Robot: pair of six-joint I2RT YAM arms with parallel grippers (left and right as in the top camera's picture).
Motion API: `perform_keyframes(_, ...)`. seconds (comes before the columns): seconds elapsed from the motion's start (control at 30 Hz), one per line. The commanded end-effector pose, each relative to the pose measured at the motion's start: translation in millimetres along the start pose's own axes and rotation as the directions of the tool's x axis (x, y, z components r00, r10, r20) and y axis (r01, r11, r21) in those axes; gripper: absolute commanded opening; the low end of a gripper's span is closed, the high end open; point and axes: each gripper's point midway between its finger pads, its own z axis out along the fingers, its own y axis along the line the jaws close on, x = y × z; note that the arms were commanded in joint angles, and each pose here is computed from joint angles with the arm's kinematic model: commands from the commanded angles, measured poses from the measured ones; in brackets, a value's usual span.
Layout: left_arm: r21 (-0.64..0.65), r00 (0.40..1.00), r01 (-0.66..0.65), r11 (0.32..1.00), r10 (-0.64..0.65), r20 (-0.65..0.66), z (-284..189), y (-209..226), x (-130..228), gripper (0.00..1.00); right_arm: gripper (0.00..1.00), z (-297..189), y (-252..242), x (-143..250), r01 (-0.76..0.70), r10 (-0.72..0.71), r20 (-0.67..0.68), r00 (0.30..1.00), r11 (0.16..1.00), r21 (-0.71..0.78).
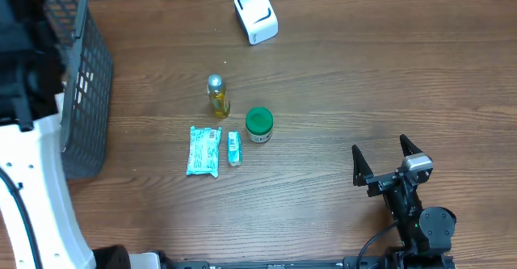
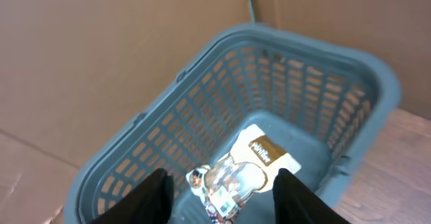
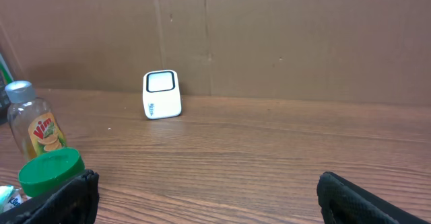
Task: Scan the item barcode
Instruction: 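Raise the left gripper and move it back into the basket, then grasp the brown-and-clear PanTree snack bag in the basket with left gripper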
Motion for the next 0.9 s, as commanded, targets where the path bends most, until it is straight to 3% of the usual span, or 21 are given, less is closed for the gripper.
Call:
perform_keyframes(0.0,0.059,0.994,0.012,0.998,-0.005,-0.106,39.3,0.0,16.6,0.54,1.0,0.2,1.2,2.3,0.003,-0.003,0.002,1.0,1.0,-0.006)
perform_keyframes(0.2,-0.007,0.952,0.004,1.0,-0.006,-0.305,101.7,21.1,61.2,0.63,1.0,0.2,1.2,2.3,0.003,-0.003,0.002,1.0,1.0,-0.006)
perform_keyframes(0.37,-0.014,0.872,-0.014,1.0,0.005,-0.489,149.2,25.8,111.8,0.66,1.0,0.2,1.2,2.2,0.003,-0.003,0.002,1.0,1.0,-0.006)
perform_keyframes(0.6,0.172,0.755,-0.008,0.985,0.118,-0.645,195.8,-4.9,170.5,0.71,1.0,0.2,1.2,2.2,0.003,-0.003,0.002,1.0,1.0,-0.006)
perform_keyframes(0.87,0.216,0.616,-0.029,0.976,0.187,-0.765,228.3,-25.5,231.7,0.82,1.0,0.2,1.1,2.2,0.003,-0.003,0.002,1.0,1.0,-0.005)
